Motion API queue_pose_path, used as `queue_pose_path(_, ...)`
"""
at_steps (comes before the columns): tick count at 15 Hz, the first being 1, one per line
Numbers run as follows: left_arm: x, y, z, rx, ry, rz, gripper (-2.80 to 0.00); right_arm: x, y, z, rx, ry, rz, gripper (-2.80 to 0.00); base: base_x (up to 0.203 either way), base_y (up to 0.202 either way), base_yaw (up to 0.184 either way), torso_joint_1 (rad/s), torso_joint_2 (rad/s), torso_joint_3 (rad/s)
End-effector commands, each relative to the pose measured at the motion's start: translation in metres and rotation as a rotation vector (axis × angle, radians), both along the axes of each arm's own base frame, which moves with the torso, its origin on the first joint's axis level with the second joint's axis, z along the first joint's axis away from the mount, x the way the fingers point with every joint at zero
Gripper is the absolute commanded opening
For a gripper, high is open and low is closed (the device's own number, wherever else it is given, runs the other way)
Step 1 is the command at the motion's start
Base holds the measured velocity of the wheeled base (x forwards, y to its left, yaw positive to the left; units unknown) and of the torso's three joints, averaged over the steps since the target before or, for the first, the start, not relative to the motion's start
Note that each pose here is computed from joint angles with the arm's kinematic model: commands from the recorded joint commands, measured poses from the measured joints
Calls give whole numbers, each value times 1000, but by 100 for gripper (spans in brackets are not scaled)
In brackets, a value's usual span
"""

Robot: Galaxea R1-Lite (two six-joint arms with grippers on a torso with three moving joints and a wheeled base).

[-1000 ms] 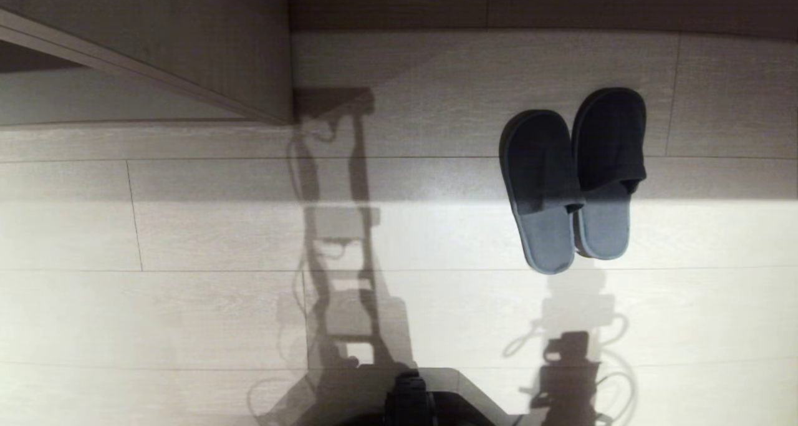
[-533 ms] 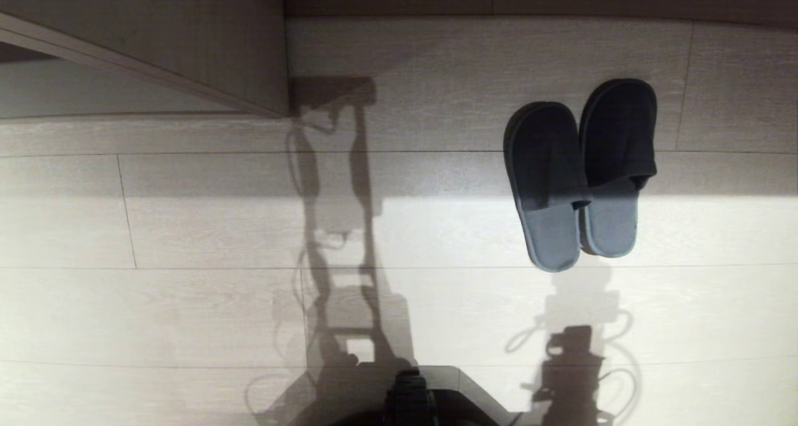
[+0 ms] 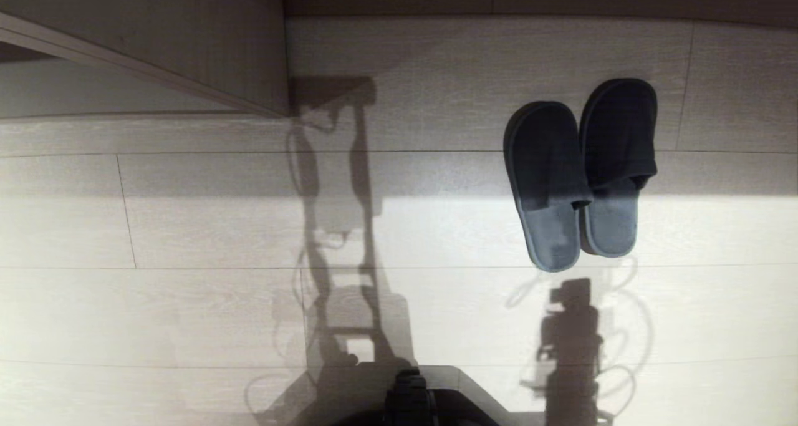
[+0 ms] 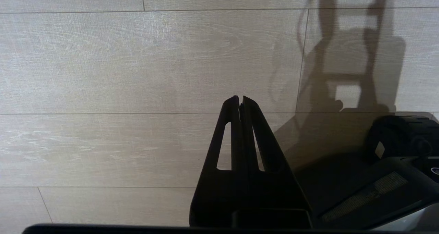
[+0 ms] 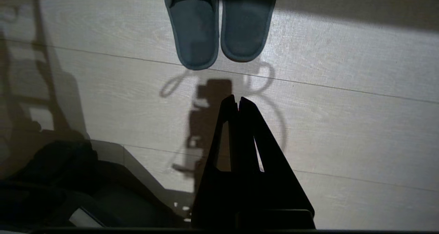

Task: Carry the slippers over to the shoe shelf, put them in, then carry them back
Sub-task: Pick up the slippers on the floor

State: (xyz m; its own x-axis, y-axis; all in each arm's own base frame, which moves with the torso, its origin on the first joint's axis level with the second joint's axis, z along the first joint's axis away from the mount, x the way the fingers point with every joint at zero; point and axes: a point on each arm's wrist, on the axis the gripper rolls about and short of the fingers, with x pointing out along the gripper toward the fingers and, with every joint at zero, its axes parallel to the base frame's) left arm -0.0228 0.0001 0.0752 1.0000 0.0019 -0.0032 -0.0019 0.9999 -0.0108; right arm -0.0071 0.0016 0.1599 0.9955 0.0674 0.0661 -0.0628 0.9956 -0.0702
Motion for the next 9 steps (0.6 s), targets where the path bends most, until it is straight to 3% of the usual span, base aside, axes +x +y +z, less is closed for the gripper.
queue_pose_path(1, 0, 0, 0, 0, 0, 1, -280, 45, 0, 14, -5, 155, 11, -280, 0, 0, 0, 0, 0, 0)
queue_pose_path(5, 0, 0, 0, 0, 0, 0, -280, 161, 3, 6, -59, 349, 40, -280, 0, 0, 0, 0, 0, 0)
queue_pose_path(7, 0, 0, 0, 0, 0, 0, -280, 211, 7, -4, -95, 310, 50, -280, 0, 0, 0, 0, 0, 0)
queue_pose_path(9, 0, 0, 0, 0, 0, 1, -280, 247, 13, -4, -124, 182, 50, -280, 0, 0, 0, 0, 0, 0)
